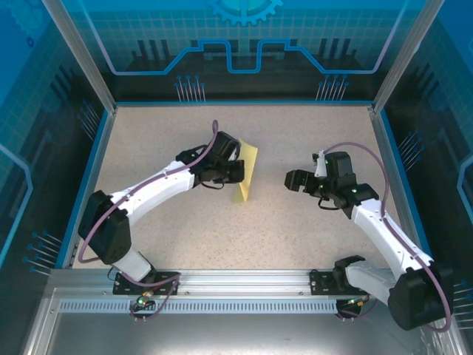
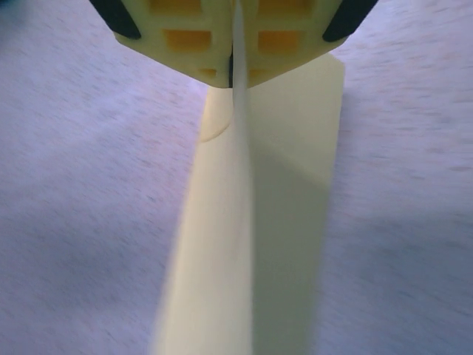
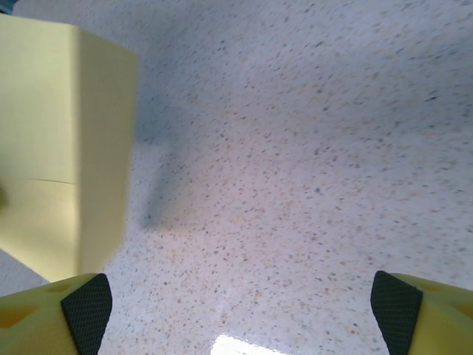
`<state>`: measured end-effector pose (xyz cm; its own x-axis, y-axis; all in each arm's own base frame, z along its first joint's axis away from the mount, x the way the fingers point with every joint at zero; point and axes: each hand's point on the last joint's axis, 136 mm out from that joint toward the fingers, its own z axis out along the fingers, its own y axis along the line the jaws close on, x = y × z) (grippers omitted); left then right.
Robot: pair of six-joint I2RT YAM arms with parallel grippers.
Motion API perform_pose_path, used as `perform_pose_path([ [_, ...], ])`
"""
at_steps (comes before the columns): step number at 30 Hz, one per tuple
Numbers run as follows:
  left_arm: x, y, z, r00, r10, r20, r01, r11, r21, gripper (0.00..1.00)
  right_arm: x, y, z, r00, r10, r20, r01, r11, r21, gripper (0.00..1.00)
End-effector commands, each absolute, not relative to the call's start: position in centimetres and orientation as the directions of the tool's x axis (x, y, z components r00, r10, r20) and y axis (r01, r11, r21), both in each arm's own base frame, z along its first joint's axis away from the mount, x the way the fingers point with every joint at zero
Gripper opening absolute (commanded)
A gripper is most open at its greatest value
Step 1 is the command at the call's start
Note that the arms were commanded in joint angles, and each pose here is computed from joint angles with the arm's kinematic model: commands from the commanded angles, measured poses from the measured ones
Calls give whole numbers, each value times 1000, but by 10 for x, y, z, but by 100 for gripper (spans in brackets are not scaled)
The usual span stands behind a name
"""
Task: Fold a paper plane with a square sheet of paper (pick it up from the middle)
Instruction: Turn over the paper at the center of the table.
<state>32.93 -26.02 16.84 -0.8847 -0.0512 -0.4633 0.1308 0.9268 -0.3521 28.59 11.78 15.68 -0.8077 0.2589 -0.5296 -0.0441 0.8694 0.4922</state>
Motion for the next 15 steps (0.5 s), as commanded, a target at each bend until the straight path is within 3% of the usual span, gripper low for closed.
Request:
perform_pose_path([
  [1, 315, -186, 158, -887, 91, -453, 59, 995, 84, 5, 277, 97, 140, -815, 297, -497, 59, 896, 440, 95],
  [8, 332, -155, 151, -871, 235, -431, -22, 859, 512, 5, 274, 93, 134, -822, 307, -480, 88, 901, 425, 95],
  [15, 340, -181, 94, -890, 310, -334, 37, 779, 625, 5, 273, 88, 131, -826, 307, -473, 105, 908, 406, 95],
])
